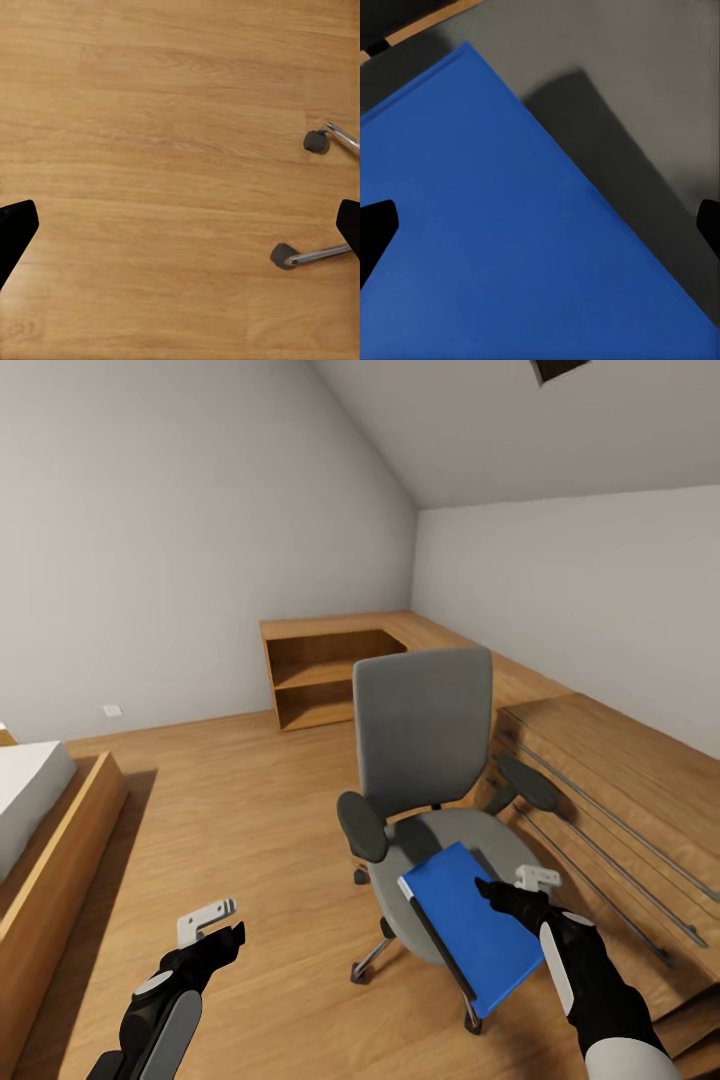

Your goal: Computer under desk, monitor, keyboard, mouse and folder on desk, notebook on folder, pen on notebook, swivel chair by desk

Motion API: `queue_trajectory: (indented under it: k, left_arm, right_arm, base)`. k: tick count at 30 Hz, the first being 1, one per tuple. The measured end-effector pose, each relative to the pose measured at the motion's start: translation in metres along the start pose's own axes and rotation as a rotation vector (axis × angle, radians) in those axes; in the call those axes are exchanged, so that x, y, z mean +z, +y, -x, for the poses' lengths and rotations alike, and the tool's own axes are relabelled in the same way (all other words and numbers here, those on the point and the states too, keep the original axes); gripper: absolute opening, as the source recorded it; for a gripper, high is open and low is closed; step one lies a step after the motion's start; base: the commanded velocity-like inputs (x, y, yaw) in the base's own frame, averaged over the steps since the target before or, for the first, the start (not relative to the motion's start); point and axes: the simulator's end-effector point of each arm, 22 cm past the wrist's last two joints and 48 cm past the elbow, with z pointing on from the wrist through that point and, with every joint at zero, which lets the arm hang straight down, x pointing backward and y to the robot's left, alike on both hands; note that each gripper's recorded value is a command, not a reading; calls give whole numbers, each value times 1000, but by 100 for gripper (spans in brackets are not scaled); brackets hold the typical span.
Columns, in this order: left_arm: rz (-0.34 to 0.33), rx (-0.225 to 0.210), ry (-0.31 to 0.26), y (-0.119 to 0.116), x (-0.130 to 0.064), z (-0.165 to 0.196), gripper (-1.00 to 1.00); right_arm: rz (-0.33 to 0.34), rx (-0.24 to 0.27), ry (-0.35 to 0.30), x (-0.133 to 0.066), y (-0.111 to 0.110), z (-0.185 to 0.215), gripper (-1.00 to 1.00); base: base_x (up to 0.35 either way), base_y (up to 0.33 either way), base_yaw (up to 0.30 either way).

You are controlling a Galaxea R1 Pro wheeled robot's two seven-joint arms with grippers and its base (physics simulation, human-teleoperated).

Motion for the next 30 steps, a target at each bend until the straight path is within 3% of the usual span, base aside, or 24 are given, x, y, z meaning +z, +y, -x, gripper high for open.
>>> queue_trajectory:
  k: [9,20,30]
  left_arm:
    - [0,0,1,-2,-11,12,100]
    - [0,0,1,-5,-25,28,100]
    - [1,0,1,-7,-33,37,100]
  right_arm:
    - [-1,-4,-20,-13,3,23,100]
    - [-18,-22,-44,-63,1,45,100]
    - [-5,-10,-42,-76,14,53,100]
  base:
    - [0,0,0]
    - [0,0,0]
    - [0,0,0]
